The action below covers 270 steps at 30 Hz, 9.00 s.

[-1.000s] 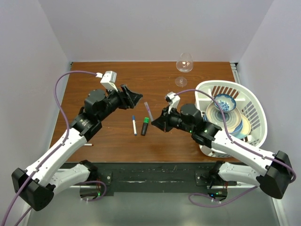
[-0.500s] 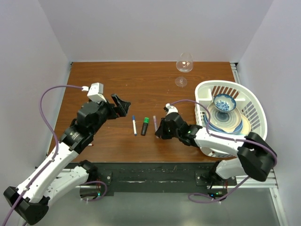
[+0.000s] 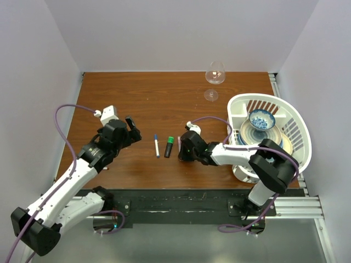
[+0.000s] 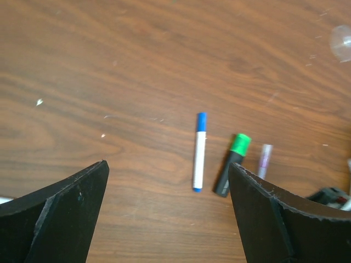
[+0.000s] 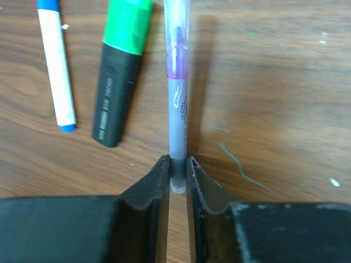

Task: Insert the pens into the pen caps

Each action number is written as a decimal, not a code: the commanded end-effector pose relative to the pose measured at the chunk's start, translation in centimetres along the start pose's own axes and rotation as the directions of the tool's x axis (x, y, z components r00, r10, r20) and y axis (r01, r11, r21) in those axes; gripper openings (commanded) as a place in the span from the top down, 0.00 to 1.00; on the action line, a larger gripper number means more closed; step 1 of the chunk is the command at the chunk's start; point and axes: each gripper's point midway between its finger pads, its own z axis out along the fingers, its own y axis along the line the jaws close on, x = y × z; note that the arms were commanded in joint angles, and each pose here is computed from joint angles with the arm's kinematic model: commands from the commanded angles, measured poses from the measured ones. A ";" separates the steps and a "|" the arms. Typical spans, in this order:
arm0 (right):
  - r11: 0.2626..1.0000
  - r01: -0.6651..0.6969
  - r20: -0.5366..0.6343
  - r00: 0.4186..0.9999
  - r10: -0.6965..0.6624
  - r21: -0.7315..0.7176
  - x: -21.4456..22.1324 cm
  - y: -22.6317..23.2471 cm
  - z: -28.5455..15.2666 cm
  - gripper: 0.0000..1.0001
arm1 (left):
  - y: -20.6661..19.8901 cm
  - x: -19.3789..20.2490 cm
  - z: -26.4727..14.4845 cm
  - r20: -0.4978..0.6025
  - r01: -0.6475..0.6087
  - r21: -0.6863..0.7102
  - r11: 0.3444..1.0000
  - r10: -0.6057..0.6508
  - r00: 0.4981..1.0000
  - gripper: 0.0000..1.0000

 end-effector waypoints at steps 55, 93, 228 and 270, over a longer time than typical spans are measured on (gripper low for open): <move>0.869 0.198 0.313 0.948 -0.053 -0.453 -7.5 8.3 -15.4 0.65 | 23.6 8.4 3.8 0.110 0.444 -0.809 0.386 -0.643 0.758 0.44; 0.638 0.200 0.206 0.976 -0.066 -0.743 -7.6 17.6 -15.4 0.35 | -4.4 -0.2 -1.8 -0.229 0.271 0.648 0.712 -0.158 0.961 1.00; 0.660 0.384 0.510 0.860 -0.001 -0.646 -8.2 11.3 -26.4 1.00 | 23.4 0.2 10.1 -0.368 0.000 -0.509 0.861 -0.218 0.904 0.62; 0.641 0.406 0.456 0.885 -0.097 -0.652 -7.7 14.9 -20.6 1.00 | -11.7 -7.8 -2.2 0.014 0.078 0.793 0.604 -0.146 0.989 1.00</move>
